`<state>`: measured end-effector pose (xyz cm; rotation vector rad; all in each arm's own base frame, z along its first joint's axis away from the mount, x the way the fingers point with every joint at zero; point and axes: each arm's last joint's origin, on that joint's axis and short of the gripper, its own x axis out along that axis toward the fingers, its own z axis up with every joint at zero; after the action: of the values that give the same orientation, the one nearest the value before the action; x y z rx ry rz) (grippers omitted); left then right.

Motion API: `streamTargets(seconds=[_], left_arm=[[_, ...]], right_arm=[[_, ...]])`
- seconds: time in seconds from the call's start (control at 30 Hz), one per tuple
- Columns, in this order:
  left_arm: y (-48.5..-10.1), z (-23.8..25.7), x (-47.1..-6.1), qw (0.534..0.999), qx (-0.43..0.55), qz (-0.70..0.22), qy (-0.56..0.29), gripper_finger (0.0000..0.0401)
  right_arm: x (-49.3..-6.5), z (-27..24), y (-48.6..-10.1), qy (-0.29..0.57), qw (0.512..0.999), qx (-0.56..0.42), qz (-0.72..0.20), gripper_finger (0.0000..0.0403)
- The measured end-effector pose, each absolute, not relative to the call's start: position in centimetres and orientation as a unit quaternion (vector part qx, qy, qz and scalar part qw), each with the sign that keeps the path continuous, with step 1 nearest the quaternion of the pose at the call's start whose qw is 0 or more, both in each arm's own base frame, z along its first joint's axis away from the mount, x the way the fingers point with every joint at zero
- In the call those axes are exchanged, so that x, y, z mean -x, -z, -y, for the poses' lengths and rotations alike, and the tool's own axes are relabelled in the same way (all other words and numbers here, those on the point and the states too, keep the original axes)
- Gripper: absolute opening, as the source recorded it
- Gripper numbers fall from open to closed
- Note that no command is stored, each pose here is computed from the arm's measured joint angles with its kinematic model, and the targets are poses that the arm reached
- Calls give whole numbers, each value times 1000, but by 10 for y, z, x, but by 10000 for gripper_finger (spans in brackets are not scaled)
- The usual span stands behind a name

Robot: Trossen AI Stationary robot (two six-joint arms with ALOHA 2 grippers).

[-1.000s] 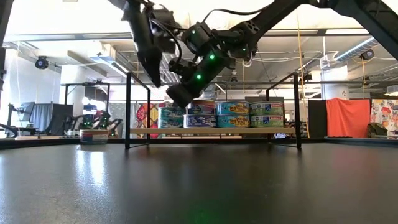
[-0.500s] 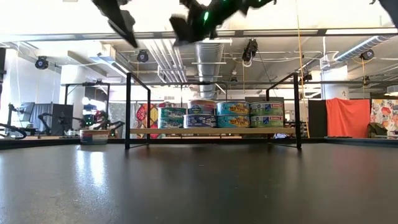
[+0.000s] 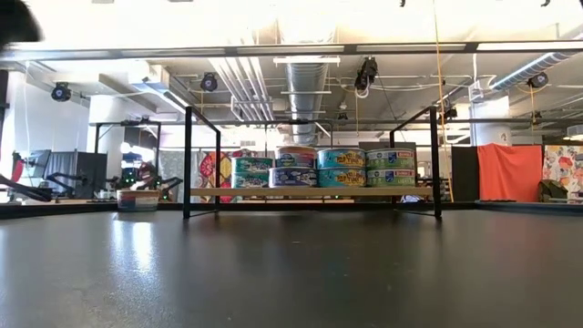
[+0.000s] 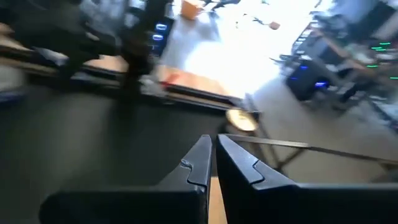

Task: Stack canned seafood by type on shelf
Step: Put the blue-pink tuna can on the shelf

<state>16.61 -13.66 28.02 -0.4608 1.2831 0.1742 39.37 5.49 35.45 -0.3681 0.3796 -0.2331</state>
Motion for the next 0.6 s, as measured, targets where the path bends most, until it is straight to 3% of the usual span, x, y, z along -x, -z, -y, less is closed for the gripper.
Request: streamTargets(seconds=[0.2, 0.3, 0.6], left_arm=[[-249, 214, -150, 675, 251, -690, -74, 377], [-237, 244, -145, 627, 255, -730, -98, 377], [-234, 286, -168, 632, 243, -726, -117, 356]], right_arm=[[-369, -134, -343, 23, 959, 173, -225, 18], [-350, -169, -338, 20, 956, 163, -242, 18], [-306, -229, -329, 16, 963, 85, -255, 18]])
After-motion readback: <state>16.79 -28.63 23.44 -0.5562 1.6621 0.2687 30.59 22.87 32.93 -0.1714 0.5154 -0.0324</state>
